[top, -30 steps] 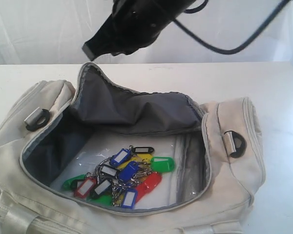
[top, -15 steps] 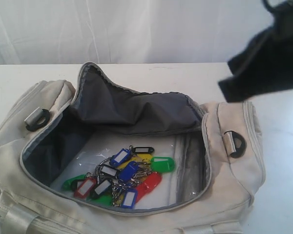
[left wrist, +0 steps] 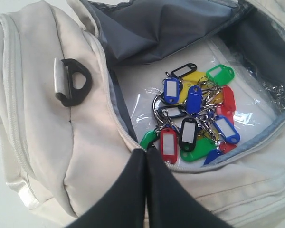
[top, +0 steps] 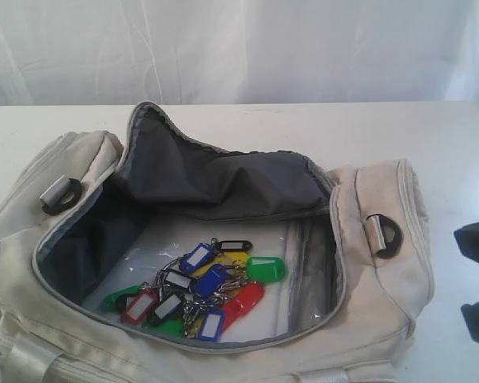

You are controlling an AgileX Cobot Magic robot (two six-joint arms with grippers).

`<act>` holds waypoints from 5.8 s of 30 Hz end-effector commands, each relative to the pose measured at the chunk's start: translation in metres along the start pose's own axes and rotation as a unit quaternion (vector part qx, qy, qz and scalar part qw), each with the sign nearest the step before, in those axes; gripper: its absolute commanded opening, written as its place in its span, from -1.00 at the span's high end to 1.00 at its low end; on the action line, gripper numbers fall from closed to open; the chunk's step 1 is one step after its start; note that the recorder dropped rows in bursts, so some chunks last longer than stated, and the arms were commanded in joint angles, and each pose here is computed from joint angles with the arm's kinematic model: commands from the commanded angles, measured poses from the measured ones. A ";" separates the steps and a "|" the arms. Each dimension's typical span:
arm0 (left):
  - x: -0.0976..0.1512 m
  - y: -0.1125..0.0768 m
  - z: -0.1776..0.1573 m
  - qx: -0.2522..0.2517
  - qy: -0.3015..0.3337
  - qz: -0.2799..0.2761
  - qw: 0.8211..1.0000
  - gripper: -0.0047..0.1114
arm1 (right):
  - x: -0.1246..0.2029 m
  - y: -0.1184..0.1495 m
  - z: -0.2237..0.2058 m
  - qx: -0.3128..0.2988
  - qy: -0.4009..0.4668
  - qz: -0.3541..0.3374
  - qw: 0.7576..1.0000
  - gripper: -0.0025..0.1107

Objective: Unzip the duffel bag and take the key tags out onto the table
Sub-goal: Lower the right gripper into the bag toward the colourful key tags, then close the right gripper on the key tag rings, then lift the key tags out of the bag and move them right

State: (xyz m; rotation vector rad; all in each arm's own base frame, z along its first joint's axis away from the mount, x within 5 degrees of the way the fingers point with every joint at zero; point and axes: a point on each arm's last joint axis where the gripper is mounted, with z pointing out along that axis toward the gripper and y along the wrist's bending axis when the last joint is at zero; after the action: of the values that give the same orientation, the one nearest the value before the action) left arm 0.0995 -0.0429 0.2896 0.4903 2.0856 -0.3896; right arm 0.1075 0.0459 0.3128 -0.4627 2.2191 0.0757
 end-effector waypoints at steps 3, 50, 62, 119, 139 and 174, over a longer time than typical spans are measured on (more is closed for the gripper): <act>0.000 -0.001 0.001 0.007 -0.006 -0.008 1.000 0.92 | -0.004 0.003 0.005 -0.014 -0.063 -0.002 0.998 0.96; 0.000 -0.003 0.001 0.018 -0.005 -0.016 1.000 0.92 | -0.101 0.117 0.183 -0.343 0.171 -0.414 0.826 0.31; 0.001 -0.004 0.000 0.020 -0.005 -0.015 1.000 0.92 | -0.088 0.132 0.236 -0.278 0.180 -0.365 0.870 -0.24; 0.001 -0.004 0.000 0.022 -0.005 -0.017 1.000 0.92 | -0.044 0.131 0.278 -0.219 0.330 -0.274 0.876 0.81; 0.001 -0.004 0.000 0.022 -0.005 -0.017 1.000 0.92 | -0.118 0.120 0.213 -0.215 0.203 -0.286 0.911 0.96; 0.001 -0.004 0.000 0.022 -0.005 -0.017 1.000 0.92 | -0.170 0.092 0.113 -0.177 0.028 -0.279 0.944 0.96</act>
State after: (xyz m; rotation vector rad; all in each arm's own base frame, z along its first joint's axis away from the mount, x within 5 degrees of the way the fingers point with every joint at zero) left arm 0.0990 -0.0450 0.2906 0.4755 2.0803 -0.4311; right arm 0.2599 0.2133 0.3470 -1.3062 2.0984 0.1915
